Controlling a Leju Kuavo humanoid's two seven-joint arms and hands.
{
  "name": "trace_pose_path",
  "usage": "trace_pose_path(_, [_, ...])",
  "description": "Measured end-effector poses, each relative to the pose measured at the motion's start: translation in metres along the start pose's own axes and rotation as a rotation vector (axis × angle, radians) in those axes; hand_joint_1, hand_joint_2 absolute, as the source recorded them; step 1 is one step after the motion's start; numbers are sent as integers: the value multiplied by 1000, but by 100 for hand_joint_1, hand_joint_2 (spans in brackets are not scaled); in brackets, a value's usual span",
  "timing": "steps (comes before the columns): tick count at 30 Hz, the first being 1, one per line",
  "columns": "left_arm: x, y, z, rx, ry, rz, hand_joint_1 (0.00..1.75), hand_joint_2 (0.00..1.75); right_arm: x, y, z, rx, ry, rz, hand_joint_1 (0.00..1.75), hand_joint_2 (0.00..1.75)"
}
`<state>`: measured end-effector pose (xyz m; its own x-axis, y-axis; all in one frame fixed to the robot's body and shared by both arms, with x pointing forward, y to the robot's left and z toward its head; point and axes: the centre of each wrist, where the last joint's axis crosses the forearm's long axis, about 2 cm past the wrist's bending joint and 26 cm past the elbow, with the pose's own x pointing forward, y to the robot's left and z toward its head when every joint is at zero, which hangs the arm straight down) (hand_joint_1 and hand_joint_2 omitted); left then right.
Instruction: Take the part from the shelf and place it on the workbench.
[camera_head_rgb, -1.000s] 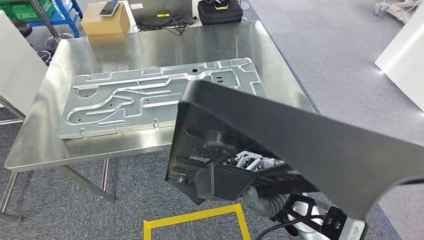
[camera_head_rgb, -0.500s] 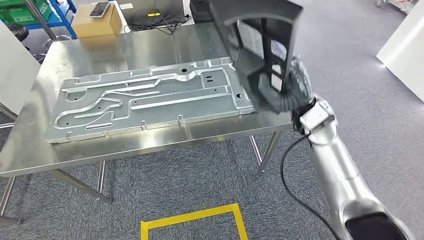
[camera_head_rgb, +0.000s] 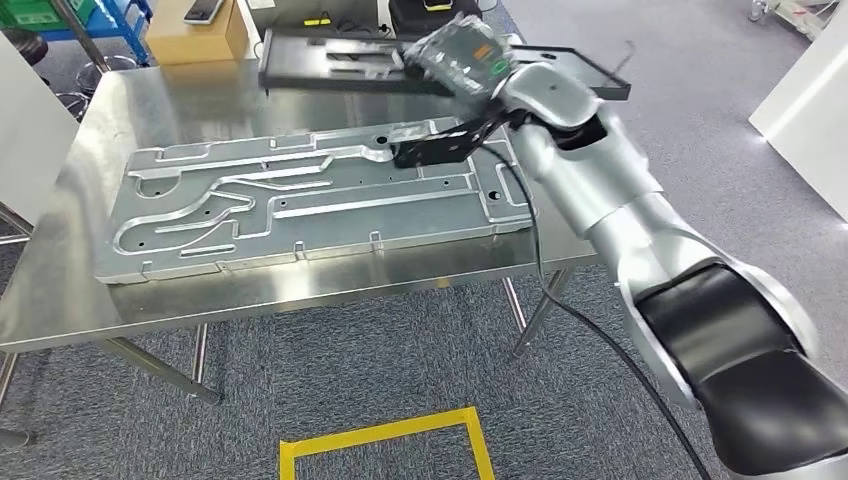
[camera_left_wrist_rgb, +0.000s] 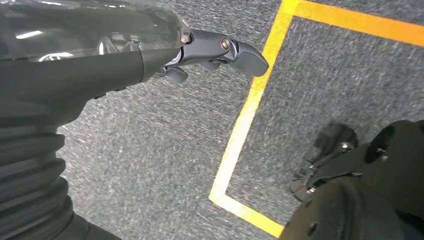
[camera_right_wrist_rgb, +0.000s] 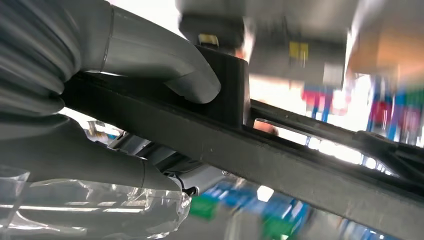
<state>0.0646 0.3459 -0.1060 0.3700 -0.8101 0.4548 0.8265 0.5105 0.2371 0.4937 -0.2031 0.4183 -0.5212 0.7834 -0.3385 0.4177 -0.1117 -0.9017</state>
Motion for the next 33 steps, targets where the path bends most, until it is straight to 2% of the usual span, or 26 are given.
trace_pose_path(4, [4,-4,-2,-28,-50,13,0,175,40,37,-10,257,-37,147,175,175])
trace_pose_path(9, [6,-8,-3,-53,-89,19,0,175,60,82,4,469,-37,229,175,175])
trace_pose_path(21, [0,-10,1,-68,-93,8,0,175,61,140,46,581,19,178,175,175])
trace_pose_path(25, [-4,-10,3,-52,-83,-12,0,175,48,158,68,569,60,159,0,0])
trace_pose_path(29, [-8,-7,5,-18,-72,-47,0,175,37,177,93,586,98,140,0,0])
trace_pose_path(33, [-12,-5,7,-5,-69,-70,0,0,30,188,110,597,122,130,0,0])
